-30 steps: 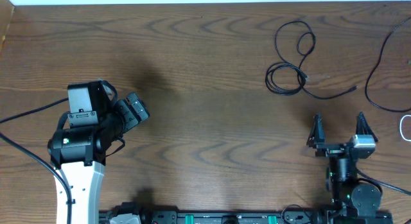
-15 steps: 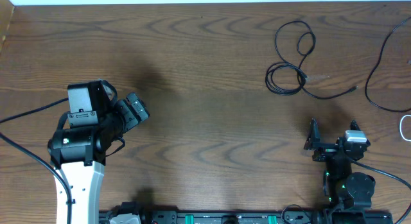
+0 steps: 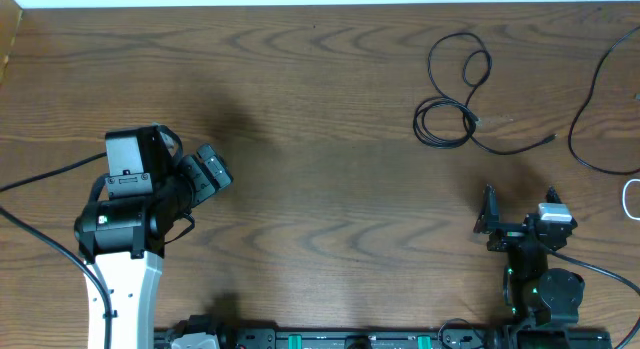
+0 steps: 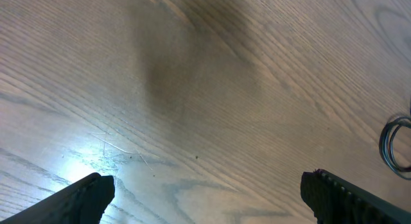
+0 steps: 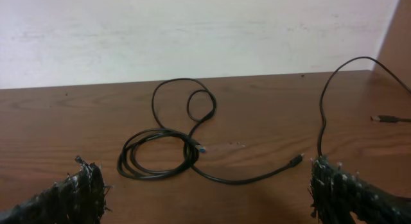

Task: Untangle cables

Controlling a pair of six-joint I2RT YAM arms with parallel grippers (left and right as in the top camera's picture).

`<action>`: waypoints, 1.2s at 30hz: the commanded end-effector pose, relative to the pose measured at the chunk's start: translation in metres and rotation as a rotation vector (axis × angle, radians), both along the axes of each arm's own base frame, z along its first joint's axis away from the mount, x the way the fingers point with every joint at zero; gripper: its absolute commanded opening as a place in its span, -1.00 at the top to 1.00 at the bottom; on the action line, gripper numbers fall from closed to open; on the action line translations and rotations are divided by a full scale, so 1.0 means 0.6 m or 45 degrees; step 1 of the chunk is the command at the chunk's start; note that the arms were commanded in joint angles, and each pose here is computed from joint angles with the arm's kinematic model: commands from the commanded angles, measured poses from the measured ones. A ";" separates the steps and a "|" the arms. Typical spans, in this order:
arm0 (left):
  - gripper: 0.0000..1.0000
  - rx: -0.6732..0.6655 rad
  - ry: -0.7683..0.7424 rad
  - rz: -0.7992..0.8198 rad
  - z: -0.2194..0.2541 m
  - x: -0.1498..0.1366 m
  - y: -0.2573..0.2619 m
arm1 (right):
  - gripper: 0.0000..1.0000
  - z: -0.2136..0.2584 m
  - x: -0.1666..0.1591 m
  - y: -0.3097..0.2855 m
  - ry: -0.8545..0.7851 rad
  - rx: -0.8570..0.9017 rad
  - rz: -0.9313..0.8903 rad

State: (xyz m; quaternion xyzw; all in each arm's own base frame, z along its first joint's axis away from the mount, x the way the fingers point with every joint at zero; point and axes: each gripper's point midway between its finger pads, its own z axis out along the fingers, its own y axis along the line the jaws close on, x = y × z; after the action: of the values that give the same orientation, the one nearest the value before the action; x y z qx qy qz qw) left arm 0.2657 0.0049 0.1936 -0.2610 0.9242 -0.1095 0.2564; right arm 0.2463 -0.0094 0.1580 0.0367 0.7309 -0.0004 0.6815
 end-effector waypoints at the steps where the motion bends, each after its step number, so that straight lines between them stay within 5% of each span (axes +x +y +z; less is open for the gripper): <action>1: -0.99 0.009 0.005 0.013 -0.001 -0.001 0.004 | -0.99 -0.001 -0.001 -0.004 0.001 -0.009 -0.016; 36: -0.99 0.009 0.005 0.013 -0.001 -0.001 0.004 | -0.99 -0.001 -0.001 -0.003 0.006 -0.108 -0.004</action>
State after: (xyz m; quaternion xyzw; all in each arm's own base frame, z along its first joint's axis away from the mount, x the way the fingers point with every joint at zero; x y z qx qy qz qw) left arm 0.2657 0.0049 0.1936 -0.2610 0.9242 -0.1095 0.2564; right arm 0.2462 -0.0106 0.1580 0.0151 0.7316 -0.0245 0.6811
